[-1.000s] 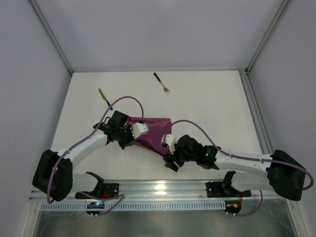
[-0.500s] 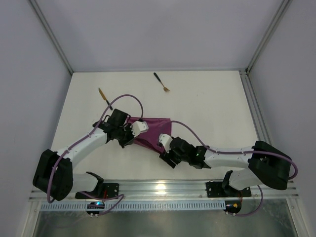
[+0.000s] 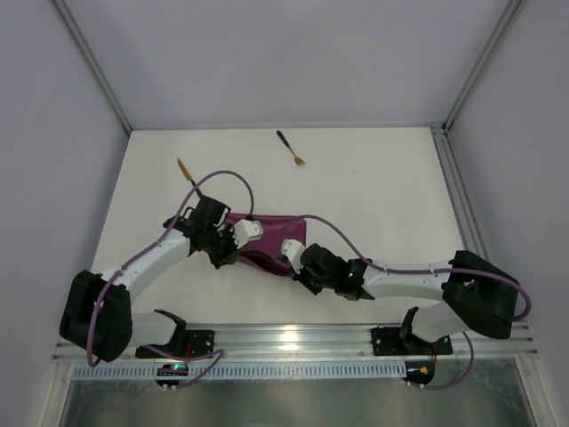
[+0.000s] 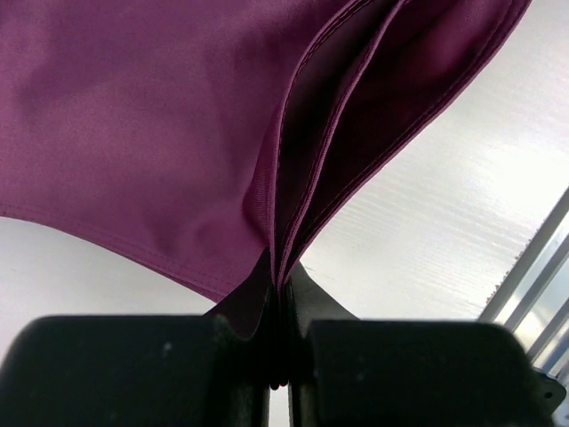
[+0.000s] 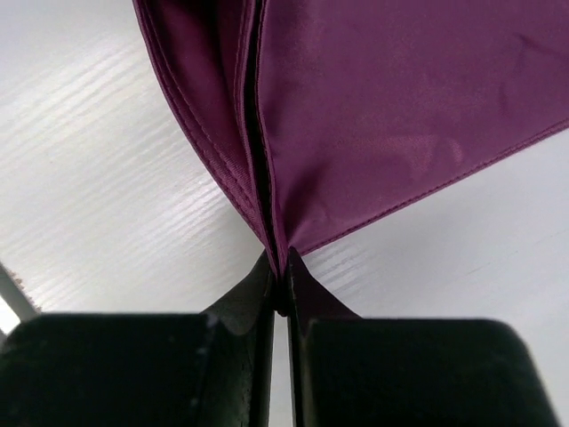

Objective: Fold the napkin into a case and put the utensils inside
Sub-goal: Fold the lower triangle-folded napkin at the center of the board.

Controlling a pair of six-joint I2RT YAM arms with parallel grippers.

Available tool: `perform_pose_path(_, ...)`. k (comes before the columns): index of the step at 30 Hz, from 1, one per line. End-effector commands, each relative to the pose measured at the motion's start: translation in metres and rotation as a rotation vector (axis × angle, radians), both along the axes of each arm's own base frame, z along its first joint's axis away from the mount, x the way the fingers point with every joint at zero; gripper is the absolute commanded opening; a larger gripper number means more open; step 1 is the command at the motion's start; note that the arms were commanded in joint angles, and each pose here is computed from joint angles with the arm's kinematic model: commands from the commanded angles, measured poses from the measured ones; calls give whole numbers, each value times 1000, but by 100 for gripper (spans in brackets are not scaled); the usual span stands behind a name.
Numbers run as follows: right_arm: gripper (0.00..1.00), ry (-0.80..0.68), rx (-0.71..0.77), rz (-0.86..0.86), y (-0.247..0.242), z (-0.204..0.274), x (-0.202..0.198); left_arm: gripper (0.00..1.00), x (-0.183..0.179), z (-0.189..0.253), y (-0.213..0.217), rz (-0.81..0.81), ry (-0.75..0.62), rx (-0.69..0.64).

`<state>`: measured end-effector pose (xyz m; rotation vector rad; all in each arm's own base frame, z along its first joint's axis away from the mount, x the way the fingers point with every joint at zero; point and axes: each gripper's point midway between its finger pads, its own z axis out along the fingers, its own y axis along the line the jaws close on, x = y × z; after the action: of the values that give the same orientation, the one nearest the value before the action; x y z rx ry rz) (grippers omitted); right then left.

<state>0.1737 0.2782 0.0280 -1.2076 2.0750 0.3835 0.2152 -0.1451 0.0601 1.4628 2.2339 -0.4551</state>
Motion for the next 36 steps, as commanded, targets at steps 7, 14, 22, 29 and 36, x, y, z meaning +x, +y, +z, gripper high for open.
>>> perform_pose_path(7,4,351,129,278,34,41,-67,0,-54,20,14,-152,124,-47)
perform_pose_path(14,4,587,201,301,26,37,-51,0,-42,20,19,-135,153,-57)
perform_pose_path(22,4,735,192,297,27,22,-20,0,-10,6,37,-48,310,-107)
perform_pose_path(29,38,733,232,310,29,36,-5,0,-4,-4,39,-53,386,-128)
perform_pose_path(36,52,652,309,222,26,75,38,0,-3,-5,37,-55,393,-143)
